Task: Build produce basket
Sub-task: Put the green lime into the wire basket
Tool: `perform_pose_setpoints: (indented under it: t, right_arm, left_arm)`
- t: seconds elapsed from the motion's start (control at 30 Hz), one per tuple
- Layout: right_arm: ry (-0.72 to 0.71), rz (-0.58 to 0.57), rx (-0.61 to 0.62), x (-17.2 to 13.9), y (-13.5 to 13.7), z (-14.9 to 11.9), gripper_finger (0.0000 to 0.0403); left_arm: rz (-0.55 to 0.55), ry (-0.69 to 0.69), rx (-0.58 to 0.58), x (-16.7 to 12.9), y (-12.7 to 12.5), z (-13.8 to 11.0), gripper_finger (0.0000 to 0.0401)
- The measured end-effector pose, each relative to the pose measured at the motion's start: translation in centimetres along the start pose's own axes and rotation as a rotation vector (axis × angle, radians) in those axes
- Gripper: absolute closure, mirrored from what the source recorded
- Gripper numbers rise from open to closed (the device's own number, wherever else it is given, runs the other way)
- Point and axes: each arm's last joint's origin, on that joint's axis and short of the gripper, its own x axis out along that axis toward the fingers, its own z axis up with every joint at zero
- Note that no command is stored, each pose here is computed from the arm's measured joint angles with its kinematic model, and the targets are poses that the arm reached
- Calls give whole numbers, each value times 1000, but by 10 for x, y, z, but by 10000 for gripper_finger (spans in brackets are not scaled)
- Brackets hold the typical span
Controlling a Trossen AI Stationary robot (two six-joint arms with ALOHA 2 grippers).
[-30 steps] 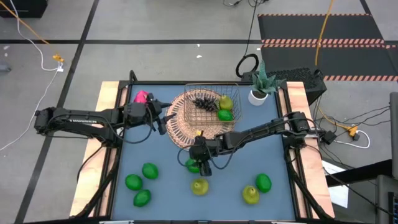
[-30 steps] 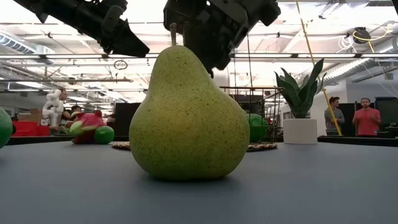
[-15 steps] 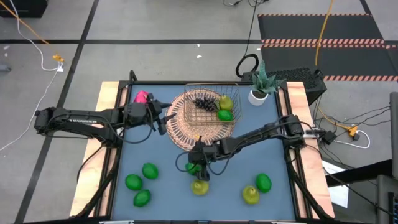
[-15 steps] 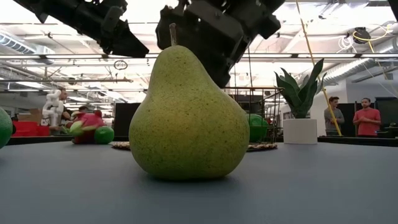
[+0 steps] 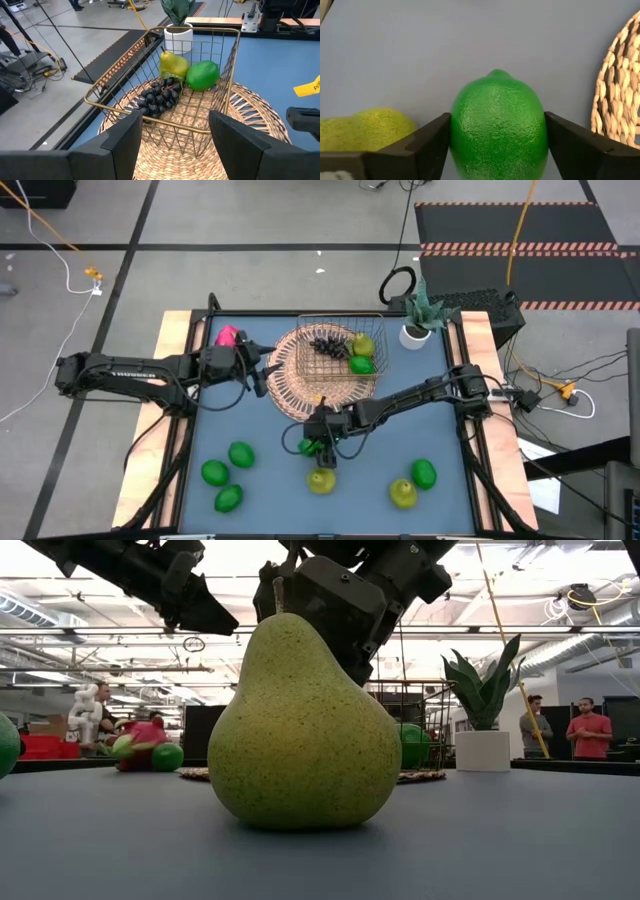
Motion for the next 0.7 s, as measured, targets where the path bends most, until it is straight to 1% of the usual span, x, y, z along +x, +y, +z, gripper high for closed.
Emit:
perform_pose_setpoints:
  t: [0.13, 0.27, 0.37, 0.43, 0.6, 0.7]
  right_arm:
    - [14, -11, 4, 0, -1, -1, 140]
    - [13, -11, -3, -3, 0, -1, 139]
    - [27, -18, -24, -11, 1, 2, 140]
    - [3, -14, -37, -19, 2, 8, 141]
    - [-88, 1, -53, -49, 6, 27, 143]
    - [-135, -16, -78, -67, 6, 33, 143]
  left_arm:
    - [0, 2, -2, 0, 0, 0, 169]
    - [0, 5, 1, 0, 0, 0, 169]
    - [2, 5, 10, 0, 0, 0, 169]
    - [6, 3, 14, 0, 1, 0, 169]
    - [17, 3, 9, 1, 3, 0, 169]
    - [17, 7, 7, 1, 3, -1, 169]
